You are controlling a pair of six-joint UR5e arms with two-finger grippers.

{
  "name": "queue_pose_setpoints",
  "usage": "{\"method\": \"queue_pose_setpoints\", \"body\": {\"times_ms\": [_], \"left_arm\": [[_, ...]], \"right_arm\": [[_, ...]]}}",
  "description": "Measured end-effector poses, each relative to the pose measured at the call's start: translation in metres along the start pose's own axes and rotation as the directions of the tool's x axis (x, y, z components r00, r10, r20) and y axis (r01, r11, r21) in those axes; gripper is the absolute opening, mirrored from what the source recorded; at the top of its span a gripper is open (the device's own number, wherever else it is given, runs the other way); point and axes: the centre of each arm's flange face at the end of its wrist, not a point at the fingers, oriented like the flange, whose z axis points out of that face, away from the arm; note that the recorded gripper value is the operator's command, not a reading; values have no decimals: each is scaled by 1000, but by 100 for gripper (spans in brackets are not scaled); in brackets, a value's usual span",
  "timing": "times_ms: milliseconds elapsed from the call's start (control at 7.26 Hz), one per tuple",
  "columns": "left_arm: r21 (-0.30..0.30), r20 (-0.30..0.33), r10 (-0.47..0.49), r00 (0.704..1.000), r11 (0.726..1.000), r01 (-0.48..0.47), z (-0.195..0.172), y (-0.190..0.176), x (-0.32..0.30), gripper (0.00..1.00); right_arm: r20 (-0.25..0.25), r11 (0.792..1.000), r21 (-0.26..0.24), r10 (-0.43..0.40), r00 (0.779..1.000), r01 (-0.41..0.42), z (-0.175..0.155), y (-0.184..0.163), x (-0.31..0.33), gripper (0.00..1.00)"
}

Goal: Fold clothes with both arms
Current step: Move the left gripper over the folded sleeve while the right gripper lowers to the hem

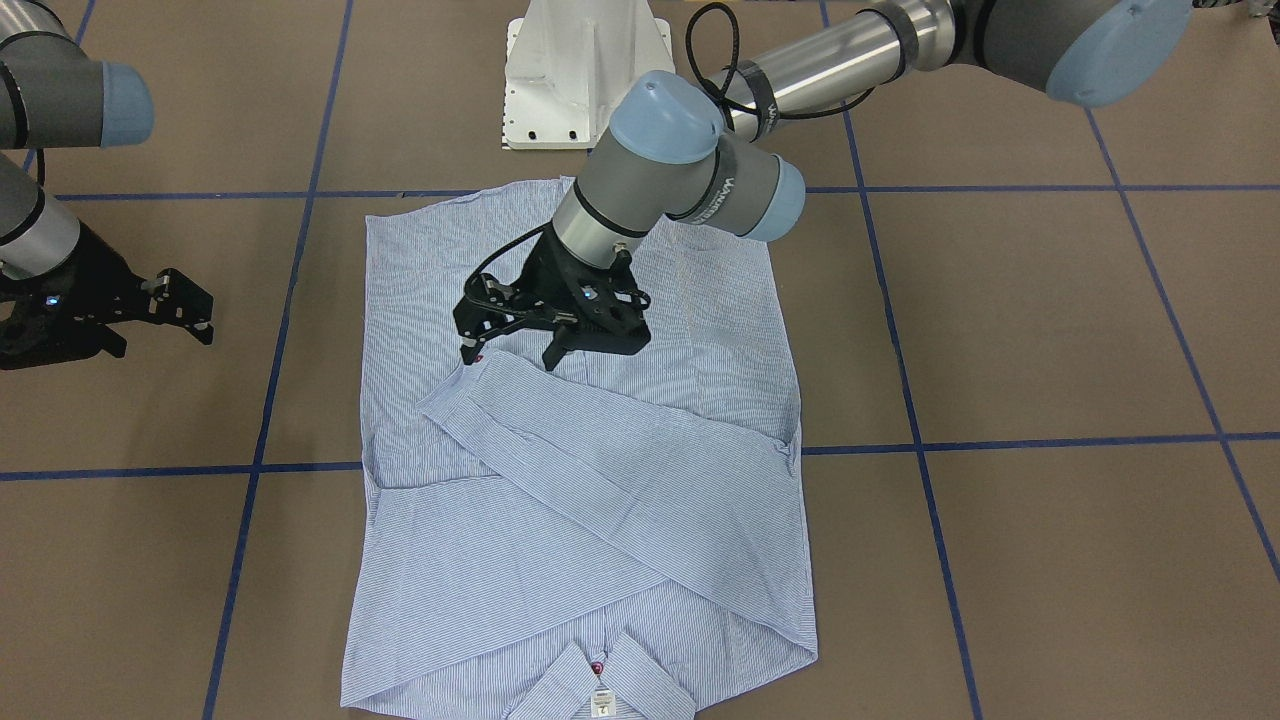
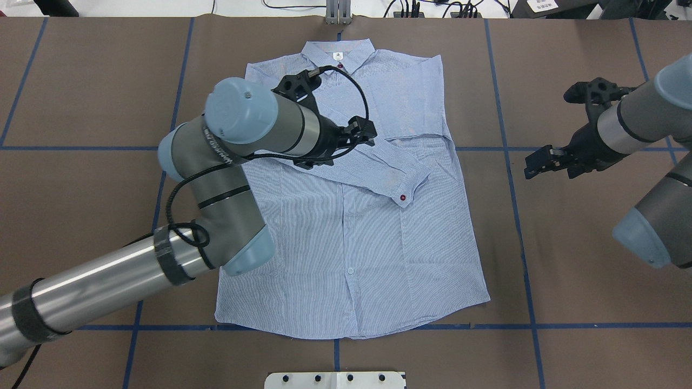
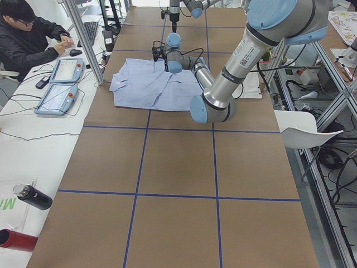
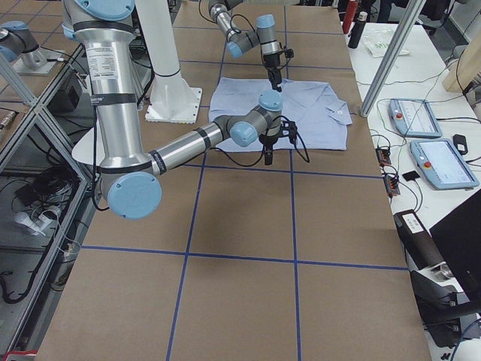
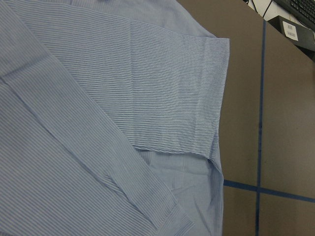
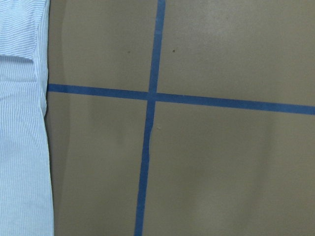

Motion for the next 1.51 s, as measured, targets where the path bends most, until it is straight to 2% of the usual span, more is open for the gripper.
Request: {"method": "queue_pose_setpoints", "body": {"times_ms": [138,275,551,826,964,1377,1514], "left_arm": [[-14,36,-10,999,1000,11,-35,12,-13,100],[-19,56,-16,998,1000,17,-64,22,-17,100],[-21,58,-16,998,1000,17,-92,32,-15,100],[-20,59,-15,998,1000,17,-97,33,-16,100],[-19,59,-15,998,1000,17,-98,34,-17,100],[-18,60,-16,998,1000,17,-98,34,-18,100],[-18,60,-16,998,1000,17,-98,34,-18,100]], "right_arm": [[35,1000,0,16,999,-16,9,23,-15,100],[39,1000,-3,14,999,-14,21,54,-27,99],[7,1000,-9,13,1000,-13,51,111,-55,96],[-30,1000,-15,-5,1000,5,81,152,-76,89],[-37,1000,-22,-19,999,18,89,165,-82,81],[-45,998,-48,-42,998,39,101,182,-90,63],[-51,997,-60,-46,998,43,104,186,-92,53]]}}
